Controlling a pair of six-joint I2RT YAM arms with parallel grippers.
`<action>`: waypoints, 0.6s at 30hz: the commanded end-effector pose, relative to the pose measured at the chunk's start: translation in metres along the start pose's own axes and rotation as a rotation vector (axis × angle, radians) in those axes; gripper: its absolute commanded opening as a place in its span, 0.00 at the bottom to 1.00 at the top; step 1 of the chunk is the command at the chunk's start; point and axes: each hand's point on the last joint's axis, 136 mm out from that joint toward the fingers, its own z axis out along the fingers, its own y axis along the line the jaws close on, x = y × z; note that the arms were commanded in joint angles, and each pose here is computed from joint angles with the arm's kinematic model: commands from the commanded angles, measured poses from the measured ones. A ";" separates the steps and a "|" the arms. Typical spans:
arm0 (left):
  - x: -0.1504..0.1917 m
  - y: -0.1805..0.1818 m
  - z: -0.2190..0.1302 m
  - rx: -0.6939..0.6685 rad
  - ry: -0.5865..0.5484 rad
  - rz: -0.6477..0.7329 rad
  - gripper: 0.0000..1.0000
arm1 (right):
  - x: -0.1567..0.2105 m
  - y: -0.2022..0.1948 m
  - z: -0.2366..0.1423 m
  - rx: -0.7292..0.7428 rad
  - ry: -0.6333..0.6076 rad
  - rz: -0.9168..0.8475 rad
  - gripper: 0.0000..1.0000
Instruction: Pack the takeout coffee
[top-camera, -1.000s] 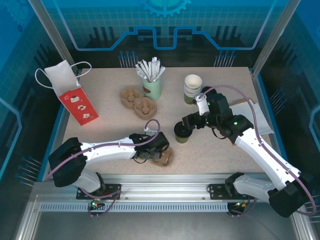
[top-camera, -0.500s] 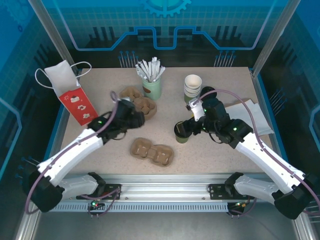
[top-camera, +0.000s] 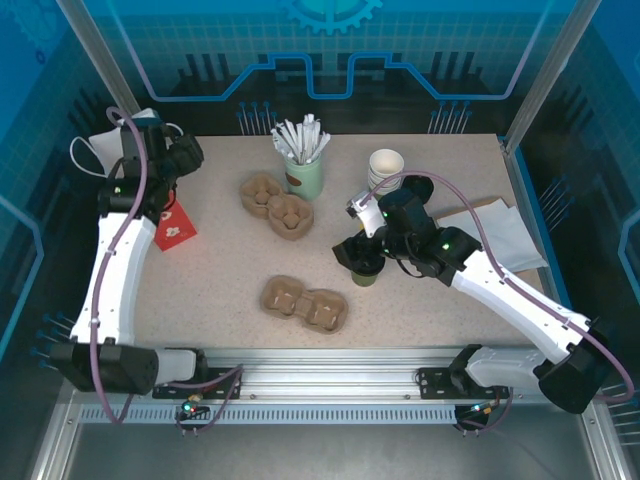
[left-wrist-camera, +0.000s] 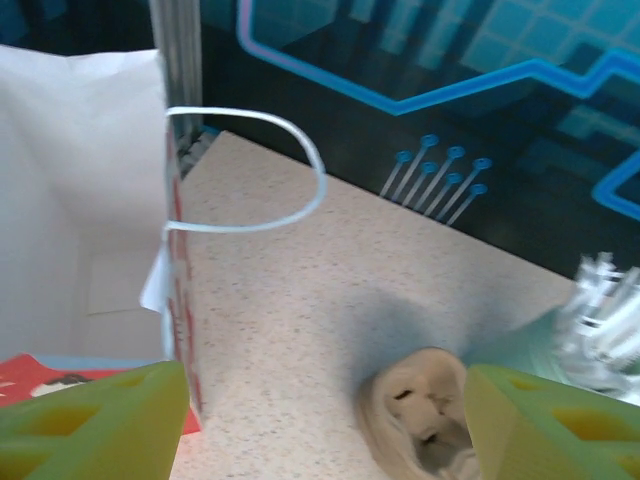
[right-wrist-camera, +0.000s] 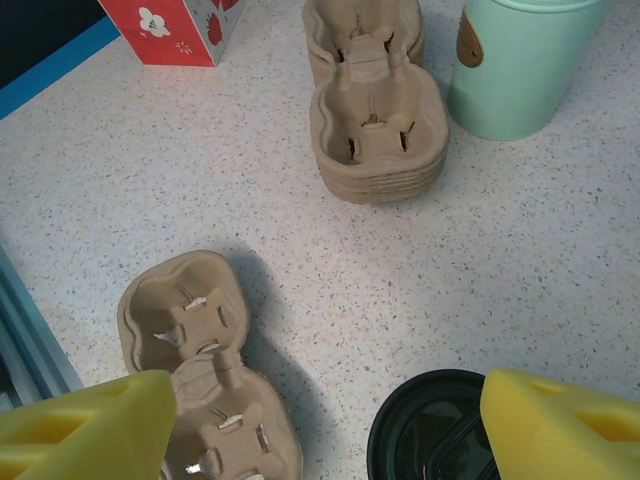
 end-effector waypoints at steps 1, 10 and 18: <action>-0.012 0.014 0.003 -0.015 0.016 0.018 0.74 | -0.020 0.016 -0.006 -0.057 -0.057 -0.053 0.82; -0.027 0.065 0.038 -0.110 0.062 -0.037 0.75 | -0.020 0.020 0.005 -0.087 -0.055 -0.072 0.82; -0.020 0.071 0.082 -0.093 0.164 -0.049 0.71 | -0.022 0.022 0.014 -0.086 -0.030 -0.072 0.82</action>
